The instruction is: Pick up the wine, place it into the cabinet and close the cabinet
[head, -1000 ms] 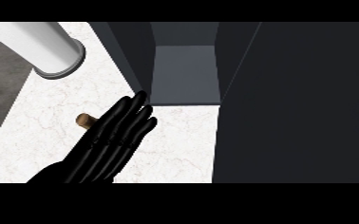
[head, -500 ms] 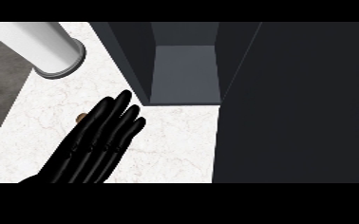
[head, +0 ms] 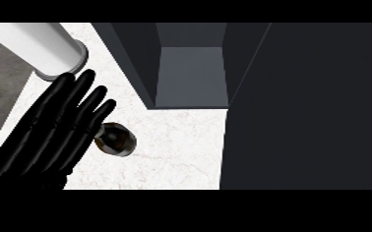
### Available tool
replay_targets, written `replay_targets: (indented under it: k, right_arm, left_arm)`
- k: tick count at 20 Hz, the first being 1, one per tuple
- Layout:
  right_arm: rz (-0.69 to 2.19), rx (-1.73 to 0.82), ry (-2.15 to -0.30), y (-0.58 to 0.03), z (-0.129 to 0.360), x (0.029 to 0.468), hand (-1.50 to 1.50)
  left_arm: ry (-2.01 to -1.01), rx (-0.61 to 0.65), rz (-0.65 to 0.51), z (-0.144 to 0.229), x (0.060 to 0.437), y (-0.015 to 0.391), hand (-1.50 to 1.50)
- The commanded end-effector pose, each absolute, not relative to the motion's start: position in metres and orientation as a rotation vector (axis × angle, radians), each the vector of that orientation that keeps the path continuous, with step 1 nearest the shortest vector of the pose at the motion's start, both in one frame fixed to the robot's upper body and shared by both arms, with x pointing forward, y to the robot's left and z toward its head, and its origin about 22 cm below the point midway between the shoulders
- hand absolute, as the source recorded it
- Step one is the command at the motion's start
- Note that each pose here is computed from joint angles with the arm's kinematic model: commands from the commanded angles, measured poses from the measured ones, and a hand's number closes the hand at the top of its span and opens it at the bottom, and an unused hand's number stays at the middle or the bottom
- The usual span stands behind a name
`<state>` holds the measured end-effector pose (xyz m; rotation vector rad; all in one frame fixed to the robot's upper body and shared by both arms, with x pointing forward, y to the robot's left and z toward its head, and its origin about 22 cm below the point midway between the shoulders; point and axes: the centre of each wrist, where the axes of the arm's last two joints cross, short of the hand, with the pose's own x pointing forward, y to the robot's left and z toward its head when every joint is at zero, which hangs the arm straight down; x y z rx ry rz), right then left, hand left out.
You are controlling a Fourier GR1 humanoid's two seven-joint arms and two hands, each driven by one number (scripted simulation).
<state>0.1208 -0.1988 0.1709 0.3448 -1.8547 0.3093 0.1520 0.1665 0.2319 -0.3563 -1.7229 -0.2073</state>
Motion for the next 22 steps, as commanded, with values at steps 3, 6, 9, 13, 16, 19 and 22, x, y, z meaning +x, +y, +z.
replay_targets:
  k: [3,6,9,13,16,19,22]
  right_arm:
    - [0.322,0.344,-1.94,-0.218,0.208,0.083,-1.5]
    - [0.301,0.368,-1.931,-0.211,0.201,0.08,-1.5]
    - [0.31,0.367,-1.937,-0.21,0.207,0.08,-1.5]
    - [0.304,0.381,-1.929,-0.209,0.211,0.069,-1.5]
    - [0.289,0.358,-1.967,-0.212,0.205,0.084,-1.5]
    - [0.317,0.357,-1.945,-0.215,0.208,0.075,-1.5]
    - [0.313,0.357,-1.927,-0.209,0.207,0.091,-1.5]
  left_arm:
    - [-1.761,-0.337,-0.196,0.235,0.159,0.186,-1.5]
    - [-1.773,-0.32,-0.19,0.232,0.163,0.204,-1.5]
    - [-1.77,-0.281,-0.208,0.244,0.168,0.214,-1.5]
    - [-1.771,-0.249,-0.19,0.236,0.167,0.227,-1.5]
    - [-1.743,-0.228,-0.175,0.224,0.184,0.242,-1.5]
    - [-1.733,-0.208,-0.159,0.22,0.195,0.258,-1.5]
    - [-1.693,-0.219,-0.175,0.199,0.207,0.266,-1.5]
